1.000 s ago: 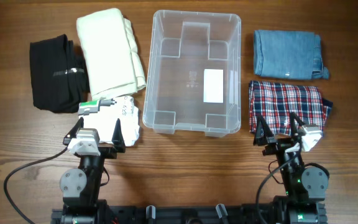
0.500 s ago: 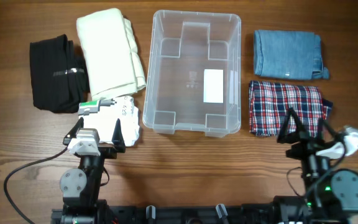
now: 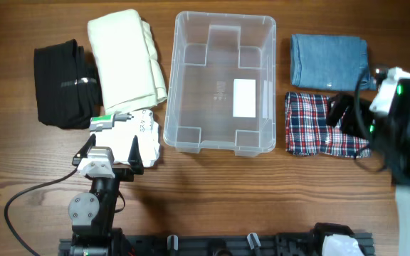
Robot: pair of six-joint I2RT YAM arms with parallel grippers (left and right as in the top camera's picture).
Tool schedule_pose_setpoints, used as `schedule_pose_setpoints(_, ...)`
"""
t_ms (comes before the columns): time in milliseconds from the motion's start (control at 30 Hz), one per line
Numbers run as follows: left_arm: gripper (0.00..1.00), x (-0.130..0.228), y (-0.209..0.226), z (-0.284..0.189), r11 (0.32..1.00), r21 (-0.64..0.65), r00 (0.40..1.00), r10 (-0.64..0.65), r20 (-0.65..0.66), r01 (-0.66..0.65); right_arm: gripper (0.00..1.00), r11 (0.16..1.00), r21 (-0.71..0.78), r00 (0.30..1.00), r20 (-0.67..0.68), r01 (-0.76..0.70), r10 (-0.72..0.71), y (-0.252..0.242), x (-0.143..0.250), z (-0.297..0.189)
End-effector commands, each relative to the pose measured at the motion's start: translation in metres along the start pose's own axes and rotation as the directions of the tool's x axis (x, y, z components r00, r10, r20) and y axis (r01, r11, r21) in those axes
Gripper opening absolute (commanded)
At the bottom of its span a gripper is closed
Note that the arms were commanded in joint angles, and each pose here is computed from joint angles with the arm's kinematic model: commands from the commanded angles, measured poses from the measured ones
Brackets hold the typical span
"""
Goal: Pack container
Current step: 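Move right gripper to the plaid shirt and grasp its right edge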
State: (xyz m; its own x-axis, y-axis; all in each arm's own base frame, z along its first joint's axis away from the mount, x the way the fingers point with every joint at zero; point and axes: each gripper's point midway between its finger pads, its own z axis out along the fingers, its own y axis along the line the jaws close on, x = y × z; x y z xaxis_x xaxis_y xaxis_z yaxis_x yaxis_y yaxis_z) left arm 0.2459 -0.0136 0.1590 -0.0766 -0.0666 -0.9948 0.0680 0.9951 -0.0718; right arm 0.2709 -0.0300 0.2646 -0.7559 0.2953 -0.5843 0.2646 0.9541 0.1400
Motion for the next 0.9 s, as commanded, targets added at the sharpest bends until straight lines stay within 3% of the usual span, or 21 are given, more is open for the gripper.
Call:
schedule_pose_setpoints(0, 1.00, 0.002, -0.004, 0.000, 1.000, 0.022, 1.000, 0.019, -0.003, -0.019, 1.00, 0.992, 0.125, 0.994, -0.109, 0.006, 0.008, -0.039, -0.002, 0.021)
schedule_pose_setpoints(100, 1.00, 0.002, -0.004, 0.000, 1.000, 0.022, 1.000, 0.019, -0.003, -0.019, 1.00, 0.976, 0.199, 0.973, -0.191, -0.088, 0.127, -0.074, 0.005, 0.043)
schedule_pose_setpoints(200, 1.00, 0.004, -0.004, 0.001, 1.000, 0.022, 1.000, 0.018, -0.010, -0.018, 1.00, 0.920, 0.290, 0.929, -0.180, -0.263, 0.323, -0.116, 0.006, 0.057)
schedule_pose_setpoints(367, 1.00, 0.004, -0.004, 0.001, 1.000, 0.022, 1.000, 0.018, -0.010, -0.018, 1.00, 0.876, 0.339, 0.890, -0.182, -0.343, 0.418, -0.148, 0.011, 0.069)
schedule_pose_setpoints(567, 1.00, 0.004, -0.004, 0.001, 1.000, 0.022, 1.000, 0.018, -0.010, -0.018, 1.00, 0.959, 0.209, 0.929, -0.276, -0.192, 0.247, -0.141, 0.008, 0.099)
schedule_pose_setpoints(867, 1.00, 0.004, -0.004, 0.001, 1.000, 0.022, 1.000, 0.018, -0.010, -0.018, 1.00, 0.977, 0.132, 0.898, -0.388, -0.170, 0.209, -0.144, 0.022, 0.157)
